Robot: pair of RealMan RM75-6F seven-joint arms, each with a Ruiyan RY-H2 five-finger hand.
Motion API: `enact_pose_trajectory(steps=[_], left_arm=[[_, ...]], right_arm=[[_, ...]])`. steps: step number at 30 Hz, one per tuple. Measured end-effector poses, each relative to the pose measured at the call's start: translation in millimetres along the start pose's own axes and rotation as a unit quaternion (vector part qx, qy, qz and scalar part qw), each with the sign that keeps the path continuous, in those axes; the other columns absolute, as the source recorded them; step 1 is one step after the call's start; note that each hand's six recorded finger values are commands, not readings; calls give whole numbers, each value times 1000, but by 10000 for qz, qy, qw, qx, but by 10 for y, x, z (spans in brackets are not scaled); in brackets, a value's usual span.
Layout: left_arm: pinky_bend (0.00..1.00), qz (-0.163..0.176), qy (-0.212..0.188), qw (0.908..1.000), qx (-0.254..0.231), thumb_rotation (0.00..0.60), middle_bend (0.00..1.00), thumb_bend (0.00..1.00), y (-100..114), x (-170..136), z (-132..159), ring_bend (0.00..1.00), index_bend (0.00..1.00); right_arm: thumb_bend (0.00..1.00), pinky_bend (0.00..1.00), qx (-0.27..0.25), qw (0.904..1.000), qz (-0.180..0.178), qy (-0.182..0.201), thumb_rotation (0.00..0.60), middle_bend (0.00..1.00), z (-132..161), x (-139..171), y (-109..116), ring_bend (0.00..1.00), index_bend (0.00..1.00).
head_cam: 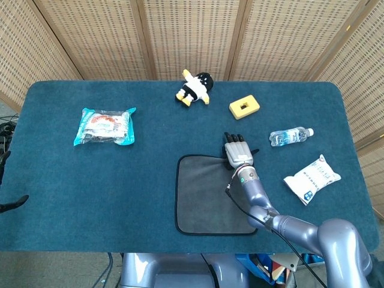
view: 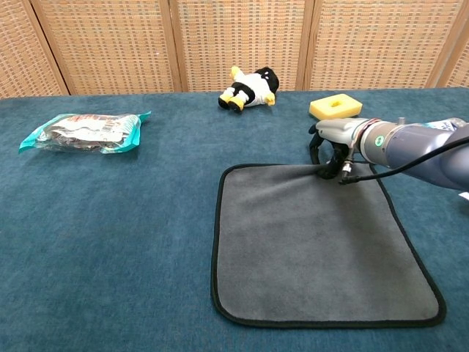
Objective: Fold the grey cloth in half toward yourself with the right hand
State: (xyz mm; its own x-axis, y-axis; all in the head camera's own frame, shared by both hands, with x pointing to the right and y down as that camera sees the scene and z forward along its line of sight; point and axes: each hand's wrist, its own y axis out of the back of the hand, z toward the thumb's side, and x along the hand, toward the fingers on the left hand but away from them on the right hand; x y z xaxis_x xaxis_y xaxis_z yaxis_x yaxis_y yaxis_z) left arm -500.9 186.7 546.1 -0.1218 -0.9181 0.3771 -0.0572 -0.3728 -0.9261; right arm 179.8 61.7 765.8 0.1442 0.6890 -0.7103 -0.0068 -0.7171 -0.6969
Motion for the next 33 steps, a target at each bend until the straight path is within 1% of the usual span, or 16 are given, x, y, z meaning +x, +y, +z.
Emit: enact_pose_trajectory(steps=[5,11,16,21,33], left_arm=[[0,5,-8,10000,-8,600,0,113,1,-6,6,0,0],[0,11,-34,10000,-25,600,0,113,10,-15,15,0,0],[0,9,-92,10000,-34,600,0,113,13,-30,36,0,0],[0,24,-172,9998,-43,600,0,113,22,-61,67,0,0],[0,73,-316,9994,-80,600,0,112,48,-138,117,0,0]], right_arm=[[519,0,66,9999,-21,88,600,0,15,40,-9,0,576],[529,0,280,9988,-107,378,600,0,85,165,-9,0,580],[530,0,402,9964,-221,712,600,0,139,367,-4,0,580],[530,0,486,9930,-278,1039,600,0,133,627,-41,0,580],[530,0,531,9863,-271,1536,600,0,3,1116,-190,0,582]])
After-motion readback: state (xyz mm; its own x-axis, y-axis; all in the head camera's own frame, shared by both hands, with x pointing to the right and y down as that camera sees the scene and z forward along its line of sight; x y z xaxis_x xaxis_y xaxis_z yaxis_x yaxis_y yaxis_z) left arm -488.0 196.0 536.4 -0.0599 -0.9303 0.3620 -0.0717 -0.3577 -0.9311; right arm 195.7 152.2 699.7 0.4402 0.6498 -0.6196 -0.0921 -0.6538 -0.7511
